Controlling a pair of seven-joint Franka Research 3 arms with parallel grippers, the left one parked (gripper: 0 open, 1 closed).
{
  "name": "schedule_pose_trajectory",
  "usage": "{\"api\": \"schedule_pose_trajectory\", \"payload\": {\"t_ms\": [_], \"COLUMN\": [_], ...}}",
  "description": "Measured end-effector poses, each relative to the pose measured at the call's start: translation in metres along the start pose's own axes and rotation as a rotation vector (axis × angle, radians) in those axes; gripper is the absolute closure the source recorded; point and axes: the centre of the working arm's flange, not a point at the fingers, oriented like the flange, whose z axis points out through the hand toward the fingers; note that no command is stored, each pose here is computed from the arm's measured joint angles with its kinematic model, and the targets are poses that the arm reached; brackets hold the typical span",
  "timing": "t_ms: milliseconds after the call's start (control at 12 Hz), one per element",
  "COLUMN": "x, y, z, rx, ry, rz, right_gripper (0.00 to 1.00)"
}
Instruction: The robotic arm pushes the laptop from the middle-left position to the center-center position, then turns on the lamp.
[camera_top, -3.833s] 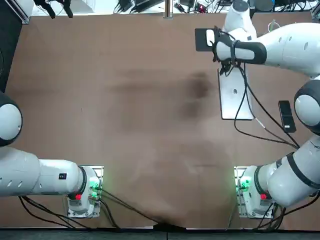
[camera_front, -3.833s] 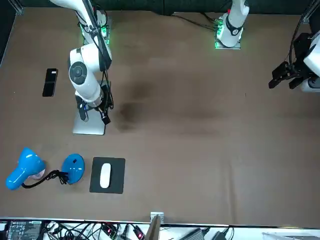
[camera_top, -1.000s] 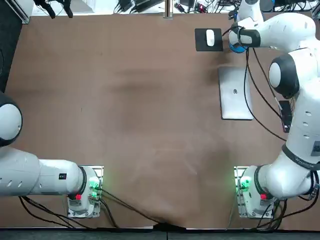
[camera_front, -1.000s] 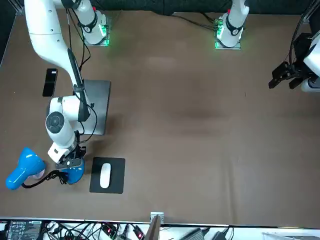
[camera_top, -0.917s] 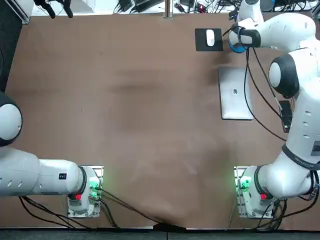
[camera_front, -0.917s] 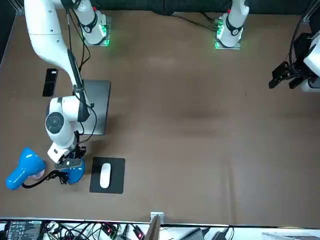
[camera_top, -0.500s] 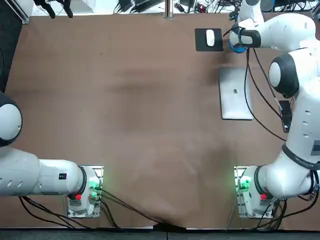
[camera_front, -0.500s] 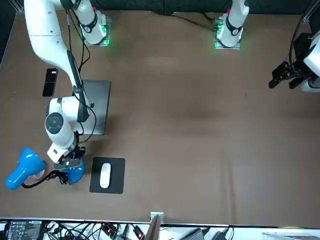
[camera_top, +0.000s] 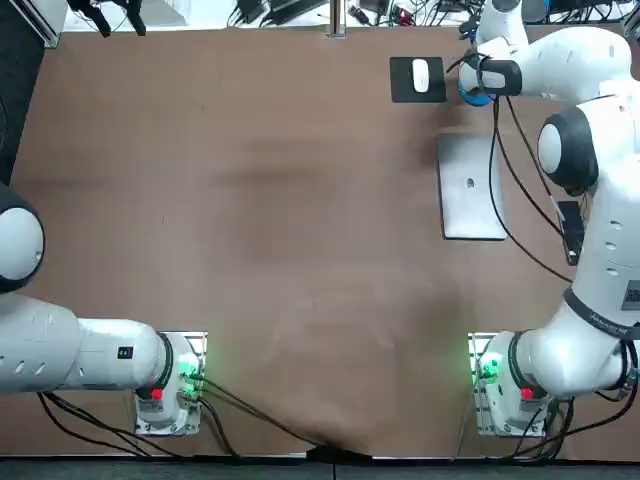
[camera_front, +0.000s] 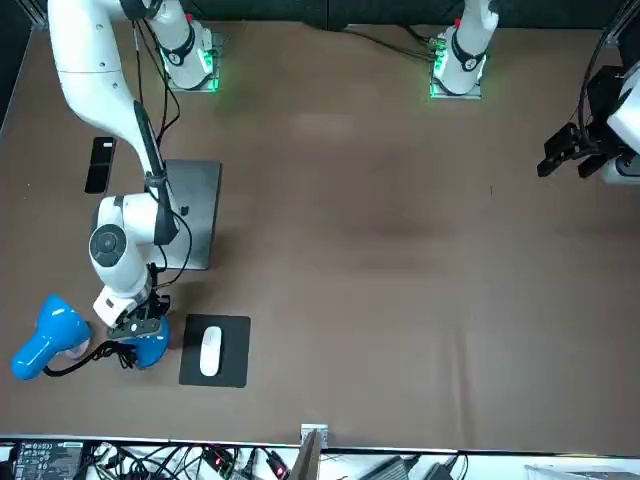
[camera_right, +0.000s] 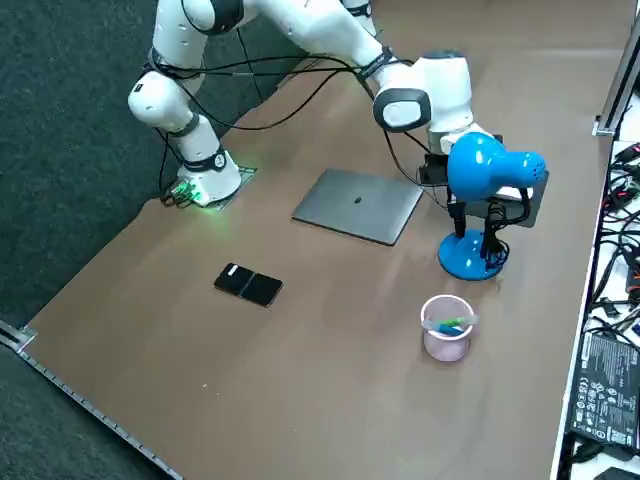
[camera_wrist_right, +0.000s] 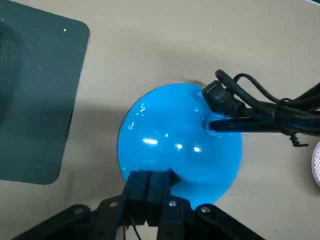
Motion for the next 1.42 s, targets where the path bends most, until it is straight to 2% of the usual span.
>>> {"api": "schedule_pose_trajectory", "payload": {"t_ms": [500,833,1417], "x": [0.0,0.007,0.013], "y": [0.008,-0.007,-0.029], "z": [0.002,-0.009,-0.098], "rx": [-0.002,0.008,0.029], "ry": [0.017,0.029,-0.062], "rz": [0.011,-0.007,-0.031], "right_gripper": [0.98,0.98,0.97]}}
